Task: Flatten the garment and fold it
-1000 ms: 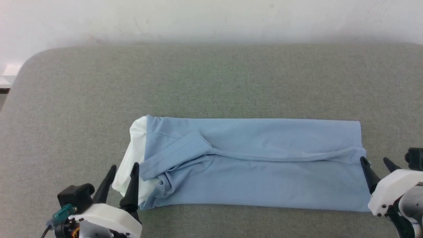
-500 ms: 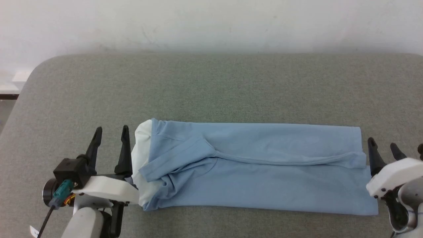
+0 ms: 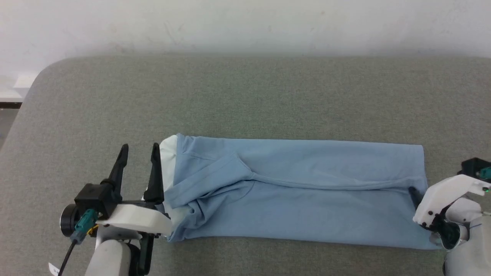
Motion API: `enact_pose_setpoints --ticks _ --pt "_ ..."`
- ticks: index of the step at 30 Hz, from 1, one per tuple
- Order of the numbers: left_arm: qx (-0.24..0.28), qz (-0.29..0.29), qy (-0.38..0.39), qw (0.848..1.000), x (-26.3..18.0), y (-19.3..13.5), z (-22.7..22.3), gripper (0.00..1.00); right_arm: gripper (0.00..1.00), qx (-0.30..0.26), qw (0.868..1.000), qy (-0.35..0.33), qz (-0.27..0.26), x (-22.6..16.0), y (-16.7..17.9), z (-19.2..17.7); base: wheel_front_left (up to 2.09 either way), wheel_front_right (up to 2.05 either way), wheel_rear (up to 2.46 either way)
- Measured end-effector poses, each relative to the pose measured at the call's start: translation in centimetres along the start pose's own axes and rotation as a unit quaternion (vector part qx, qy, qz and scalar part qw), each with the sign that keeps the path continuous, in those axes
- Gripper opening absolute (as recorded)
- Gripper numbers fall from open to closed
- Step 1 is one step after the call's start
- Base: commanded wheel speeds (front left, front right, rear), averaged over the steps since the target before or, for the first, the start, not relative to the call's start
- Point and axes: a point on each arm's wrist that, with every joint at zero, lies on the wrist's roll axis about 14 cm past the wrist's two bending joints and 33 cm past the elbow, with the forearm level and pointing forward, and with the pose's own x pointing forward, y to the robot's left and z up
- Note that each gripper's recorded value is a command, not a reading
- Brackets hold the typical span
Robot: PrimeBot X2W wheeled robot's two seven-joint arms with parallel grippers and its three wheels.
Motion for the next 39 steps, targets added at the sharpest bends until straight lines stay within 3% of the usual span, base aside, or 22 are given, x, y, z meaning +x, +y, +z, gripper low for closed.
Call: enact_pose_setpoints --ticks 7,8,9,12,20,25,33,39 --pt "-0.002 0.007 0.004 1.000 -0.1 0.5 -0.4 1.00 1.00 -0.010 0.997 0.071 -0.004 0.7 0.3 -1.4 0.00 0.00 0.00" --pt "-0.005 0.006 0.004 1.000 -0.1 0.5 -0.5 1.00 0.68 -0.009 0.997 0.071 -0.004 0.8 0.4 -1.3 0.00 0.00 0.00" --pt "-0.004 0.007 0.005 1.000 0.0 0.5 -0.5 1.00 0.43 -0.009 0.997 0.071 -0.004 0.8 0.3 -1.3 0.00 0.00 0.00" --pt "-0.006 0.006 0.007 1.000 0.0 0.6 -0.7 1.00 0.00 -0.007 0.997 0.072 -0.003 1.0 0.5 -1.2 0.00 0.00 0.00" --pt "-0.002 0.005 0.010 1.000 -0.1 0.6 -1.0 1.00 0.00 -0.010 0.998 0.055 -0.016 1.1 -0.1 -0.6 0.00 0.00 0.00" --pt "-0.002 0.007 0.012 1.000 -0.2 0.8 -1.1 1.00 0.00 -0.024 0.997 0.013 -0.069 0.7 -3.9 1.2 0.00 0.00 0.00" --pt "0.000 0.009 0.016 1.000 -0.4 1.1 -1.3 1.00 0.00 -0.062 0.979 -0.077 -0.180 -1.7 -11.0 5.6 0.00 0.00 0.00" --pt "0.000 0.008 0.011 1.000 -0.5 1.2 -1.0 1.00 0.00 -0.091 0.973 -0.101 -0.188 -2.3 -11.2 6.3 0.00 0.00 0.00"
